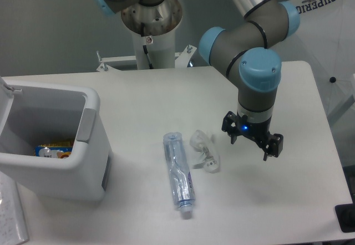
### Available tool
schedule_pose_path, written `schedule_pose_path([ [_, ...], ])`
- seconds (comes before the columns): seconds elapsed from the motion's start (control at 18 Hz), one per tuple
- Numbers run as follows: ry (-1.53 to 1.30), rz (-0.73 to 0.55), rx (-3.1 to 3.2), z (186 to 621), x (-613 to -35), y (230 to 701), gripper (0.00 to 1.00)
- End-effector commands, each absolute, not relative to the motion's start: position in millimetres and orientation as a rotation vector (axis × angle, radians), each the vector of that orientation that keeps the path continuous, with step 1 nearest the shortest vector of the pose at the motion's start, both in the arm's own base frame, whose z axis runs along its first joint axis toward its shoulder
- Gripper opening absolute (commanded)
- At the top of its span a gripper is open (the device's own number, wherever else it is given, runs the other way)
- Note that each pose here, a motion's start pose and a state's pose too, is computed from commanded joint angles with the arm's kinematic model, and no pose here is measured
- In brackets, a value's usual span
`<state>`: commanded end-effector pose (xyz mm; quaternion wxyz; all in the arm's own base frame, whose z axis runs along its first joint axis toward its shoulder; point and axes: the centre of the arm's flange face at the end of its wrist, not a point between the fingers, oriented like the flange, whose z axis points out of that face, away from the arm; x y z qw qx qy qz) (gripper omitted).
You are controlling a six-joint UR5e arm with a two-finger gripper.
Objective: Place the trash in the trash can
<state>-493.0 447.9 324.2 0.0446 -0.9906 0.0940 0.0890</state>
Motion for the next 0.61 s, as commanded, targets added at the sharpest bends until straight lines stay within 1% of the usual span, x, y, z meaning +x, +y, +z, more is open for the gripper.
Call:
schedule_pose_path([
  [0.33,0.297,0.259,-3.017,321,-488,450,1.00],
  [0.61,0.249,0.190,-3.022,303,-470,445,1.00],
])
